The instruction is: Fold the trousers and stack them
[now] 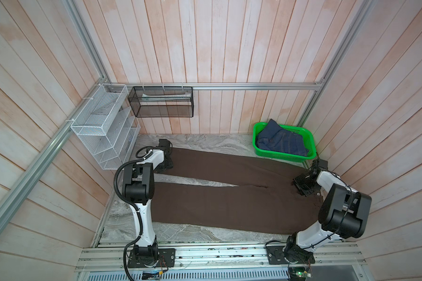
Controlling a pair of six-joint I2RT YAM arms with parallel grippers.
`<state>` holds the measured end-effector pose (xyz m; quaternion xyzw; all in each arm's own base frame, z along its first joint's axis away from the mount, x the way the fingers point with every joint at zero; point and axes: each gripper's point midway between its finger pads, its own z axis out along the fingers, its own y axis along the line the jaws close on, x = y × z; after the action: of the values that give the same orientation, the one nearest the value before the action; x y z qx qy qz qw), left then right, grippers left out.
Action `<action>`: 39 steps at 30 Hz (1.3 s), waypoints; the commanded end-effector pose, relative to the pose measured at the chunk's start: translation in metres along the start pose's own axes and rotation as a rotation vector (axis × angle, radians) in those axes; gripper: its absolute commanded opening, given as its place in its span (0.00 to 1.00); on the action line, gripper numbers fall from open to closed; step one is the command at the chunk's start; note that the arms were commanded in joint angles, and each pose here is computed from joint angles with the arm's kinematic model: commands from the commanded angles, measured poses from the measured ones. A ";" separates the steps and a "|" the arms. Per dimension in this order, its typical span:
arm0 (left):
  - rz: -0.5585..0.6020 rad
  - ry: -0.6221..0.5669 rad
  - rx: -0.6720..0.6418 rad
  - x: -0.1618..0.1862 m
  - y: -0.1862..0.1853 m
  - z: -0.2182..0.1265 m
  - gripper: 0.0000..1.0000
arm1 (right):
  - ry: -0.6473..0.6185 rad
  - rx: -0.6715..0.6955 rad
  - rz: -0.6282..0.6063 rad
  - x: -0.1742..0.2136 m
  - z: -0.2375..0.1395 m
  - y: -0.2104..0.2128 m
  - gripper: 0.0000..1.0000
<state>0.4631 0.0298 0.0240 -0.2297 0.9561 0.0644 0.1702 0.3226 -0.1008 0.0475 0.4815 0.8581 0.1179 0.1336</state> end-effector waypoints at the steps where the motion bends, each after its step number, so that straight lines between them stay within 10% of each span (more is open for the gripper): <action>1: -0.007 0.064 -0.094 0.018 0.048 0.015 0.58 | 0.009 -0.040 -0.027 -0.002 0.005 0.010 0.40; 11: -0.024 0.052 -0.111 0.015 0.071 -0.002 0.60 | -0.003 -0.062 -0.051 -0.009 0.000 0.017 0.40; 23: 0.099 -0.205 0.104 -0.043 -0.015 -0.114 0.66 | -0.242 -0.209 -0.016 -0.090 -0.046 0.018 0.40; 39: 0.122 -0.257 0.123 -0.054 -0.019 -0.135 0.67 | -0.375 -0.115 -0.091 -0.155 -0.015 0.017 0.40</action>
<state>0.4761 0.0058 0.1568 -0.1566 0.9422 0.0379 0.2939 0.3984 -0.2157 0.0831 0.4633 0.8253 0.0986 0.3074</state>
